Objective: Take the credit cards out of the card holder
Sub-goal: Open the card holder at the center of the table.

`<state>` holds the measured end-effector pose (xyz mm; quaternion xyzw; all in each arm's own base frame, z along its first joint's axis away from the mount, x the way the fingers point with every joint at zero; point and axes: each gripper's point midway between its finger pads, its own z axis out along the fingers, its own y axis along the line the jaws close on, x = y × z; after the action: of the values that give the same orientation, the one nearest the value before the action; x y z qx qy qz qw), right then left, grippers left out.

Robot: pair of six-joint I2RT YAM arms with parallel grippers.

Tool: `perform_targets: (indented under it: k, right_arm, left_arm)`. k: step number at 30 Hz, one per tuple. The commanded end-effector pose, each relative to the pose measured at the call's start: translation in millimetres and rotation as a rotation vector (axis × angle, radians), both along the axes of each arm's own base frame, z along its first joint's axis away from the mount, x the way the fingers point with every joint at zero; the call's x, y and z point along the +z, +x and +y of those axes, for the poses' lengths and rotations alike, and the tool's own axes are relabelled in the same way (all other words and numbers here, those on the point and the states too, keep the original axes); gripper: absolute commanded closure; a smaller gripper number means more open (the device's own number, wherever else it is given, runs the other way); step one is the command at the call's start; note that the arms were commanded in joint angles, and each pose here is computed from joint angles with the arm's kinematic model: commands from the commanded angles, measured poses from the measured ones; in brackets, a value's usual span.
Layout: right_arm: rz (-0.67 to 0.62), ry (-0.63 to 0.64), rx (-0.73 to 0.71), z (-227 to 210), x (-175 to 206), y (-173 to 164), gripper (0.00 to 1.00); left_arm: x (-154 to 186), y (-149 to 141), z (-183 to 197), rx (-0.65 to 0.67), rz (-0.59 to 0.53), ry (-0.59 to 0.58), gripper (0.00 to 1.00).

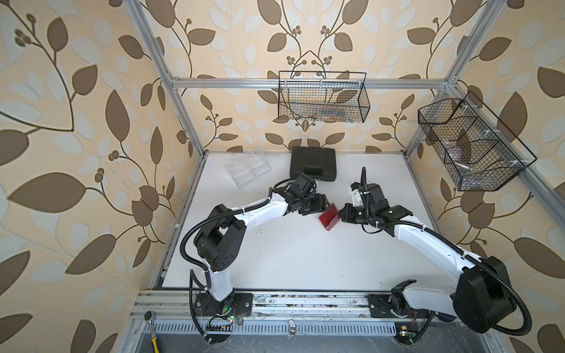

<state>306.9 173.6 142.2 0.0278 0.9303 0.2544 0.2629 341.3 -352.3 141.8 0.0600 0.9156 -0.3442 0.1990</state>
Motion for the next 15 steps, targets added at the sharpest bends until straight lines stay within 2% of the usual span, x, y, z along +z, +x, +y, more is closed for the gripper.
perform_targets:
  k: [1,9,12,15]
  right_arm:
    - [-0.001,0.031,0.026,11,12,2,1.00]
    - [0.006,0.012,0.061,16,11,7,1.00]
    - [0.040,-0.012,0.020,2,4,5,1.00]
    - [0.087,-0.097,-0.035,-26,-12,-2,1.00]
  left_arm:
    - [18,8,26,0.110,-0.051,0.040,0.30]
    - [14,4,44,0.171,-0.052,0.064,0.30]
    - [15,3,48,0.179,-0.058,0.079,0.30]
    - [17,3,49,0.176,-0.058,0.080,0.31]
